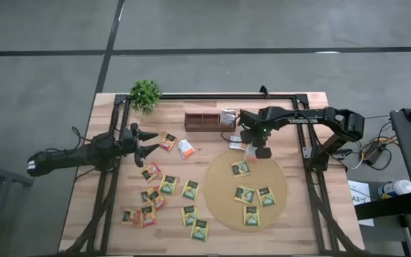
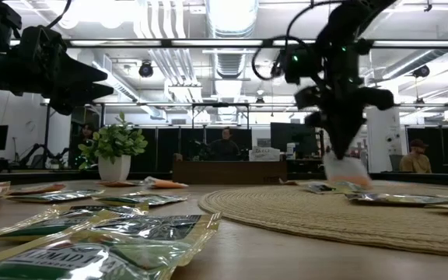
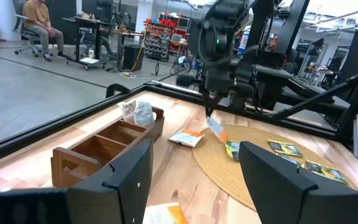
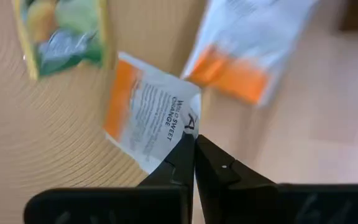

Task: Pick & Place Tea
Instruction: Put the white tea bag into the right section of the wooden organizer

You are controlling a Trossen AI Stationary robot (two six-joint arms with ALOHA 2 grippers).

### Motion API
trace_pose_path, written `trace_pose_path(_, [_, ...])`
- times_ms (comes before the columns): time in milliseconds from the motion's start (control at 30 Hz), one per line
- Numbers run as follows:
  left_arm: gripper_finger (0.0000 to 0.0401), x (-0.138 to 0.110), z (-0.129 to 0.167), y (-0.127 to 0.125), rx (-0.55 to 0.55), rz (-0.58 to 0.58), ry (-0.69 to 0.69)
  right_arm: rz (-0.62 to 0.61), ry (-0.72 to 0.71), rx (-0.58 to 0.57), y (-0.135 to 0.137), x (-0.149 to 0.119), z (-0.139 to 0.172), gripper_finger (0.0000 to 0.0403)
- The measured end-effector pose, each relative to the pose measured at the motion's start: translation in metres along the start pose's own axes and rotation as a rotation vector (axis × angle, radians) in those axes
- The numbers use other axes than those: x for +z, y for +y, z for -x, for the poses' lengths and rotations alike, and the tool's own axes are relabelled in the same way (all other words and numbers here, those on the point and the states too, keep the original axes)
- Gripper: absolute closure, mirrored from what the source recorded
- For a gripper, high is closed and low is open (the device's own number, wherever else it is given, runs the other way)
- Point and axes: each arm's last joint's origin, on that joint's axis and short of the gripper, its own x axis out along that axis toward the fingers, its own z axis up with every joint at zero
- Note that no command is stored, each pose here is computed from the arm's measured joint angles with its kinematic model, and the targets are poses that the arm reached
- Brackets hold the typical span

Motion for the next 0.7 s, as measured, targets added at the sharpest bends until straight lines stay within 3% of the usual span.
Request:
trace_pose_path(400, [0.0168, 0.0, 0.0, 0.0, 0.0, 0.0, 0.0, 0.007, -0.101, -0.312, -0.022, 0.04, 0.057, 0.0395])
trace_pose_path(700, [0.0168, 0.0, 0.0, 0.0, 0.0, 0.0, 0.0, -0.011, -0.115, -0.377, -0.039, 0.066, 0.064, 0.0395])
